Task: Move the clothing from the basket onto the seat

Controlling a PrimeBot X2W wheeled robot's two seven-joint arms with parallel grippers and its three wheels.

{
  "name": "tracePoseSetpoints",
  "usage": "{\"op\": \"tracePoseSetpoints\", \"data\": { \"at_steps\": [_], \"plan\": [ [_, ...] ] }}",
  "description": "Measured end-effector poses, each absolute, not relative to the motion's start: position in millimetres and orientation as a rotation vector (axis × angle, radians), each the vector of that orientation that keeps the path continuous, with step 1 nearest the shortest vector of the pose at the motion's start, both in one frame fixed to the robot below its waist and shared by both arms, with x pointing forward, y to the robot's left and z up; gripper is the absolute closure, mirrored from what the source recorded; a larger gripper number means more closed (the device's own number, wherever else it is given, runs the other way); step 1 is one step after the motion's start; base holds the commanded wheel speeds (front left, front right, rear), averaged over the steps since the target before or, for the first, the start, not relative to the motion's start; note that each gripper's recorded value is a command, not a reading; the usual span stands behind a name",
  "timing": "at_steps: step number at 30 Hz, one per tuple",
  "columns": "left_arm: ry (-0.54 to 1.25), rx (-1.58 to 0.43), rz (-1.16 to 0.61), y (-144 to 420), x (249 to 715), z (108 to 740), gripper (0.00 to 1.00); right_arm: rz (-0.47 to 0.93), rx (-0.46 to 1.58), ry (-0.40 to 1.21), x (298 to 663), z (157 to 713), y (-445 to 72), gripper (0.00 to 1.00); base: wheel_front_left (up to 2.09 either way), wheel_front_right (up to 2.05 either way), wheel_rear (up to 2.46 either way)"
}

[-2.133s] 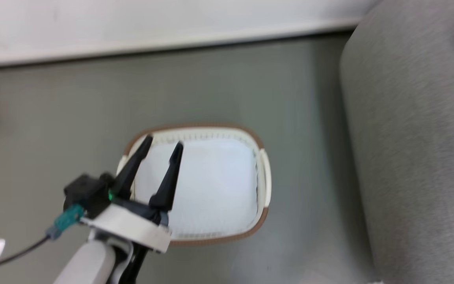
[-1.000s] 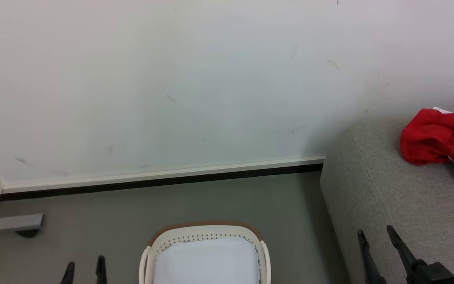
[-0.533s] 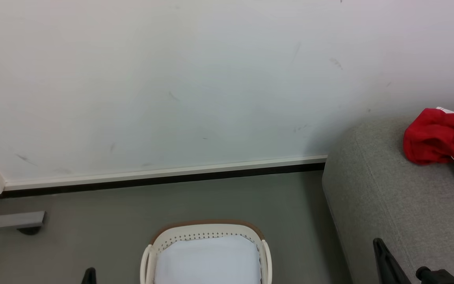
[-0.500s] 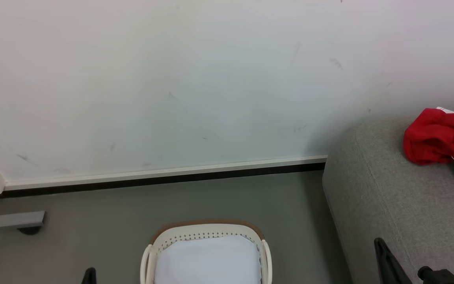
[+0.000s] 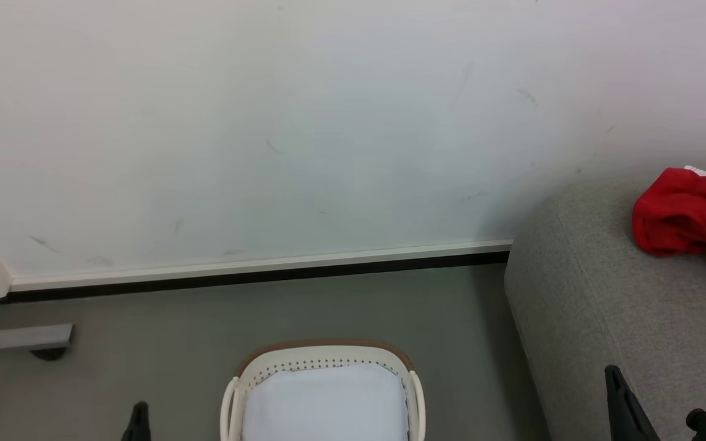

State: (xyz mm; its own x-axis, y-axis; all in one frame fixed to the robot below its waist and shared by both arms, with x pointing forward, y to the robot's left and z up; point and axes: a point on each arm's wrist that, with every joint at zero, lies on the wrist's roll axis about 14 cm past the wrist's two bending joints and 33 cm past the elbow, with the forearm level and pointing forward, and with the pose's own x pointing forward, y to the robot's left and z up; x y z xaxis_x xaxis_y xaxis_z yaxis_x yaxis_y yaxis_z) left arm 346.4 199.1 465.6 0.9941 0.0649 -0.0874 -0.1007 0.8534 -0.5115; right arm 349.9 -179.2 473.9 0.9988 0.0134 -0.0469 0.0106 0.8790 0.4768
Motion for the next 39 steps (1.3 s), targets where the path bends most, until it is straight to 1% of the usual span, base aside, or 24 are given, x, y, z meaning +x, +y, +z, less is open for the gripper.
{"op": "tracePoseSetpoints", "data": {
  "at_steps": [17, 39],
  "plan": [
    [0.067, -0.786, 0.1, 200, 357, 471, 1.0, -0.041, 0.747, 0.046, 358, 479, -189, 1.0, 0.0, 0.0, 0.0],
    [0.064, -1.044, 0.094, 199, 367, 478, 1.0, -0.06, 1.015, 0.044, 367, 484, -195, 1.0, 0.0, 0.0, 0.0]
  ]
}}
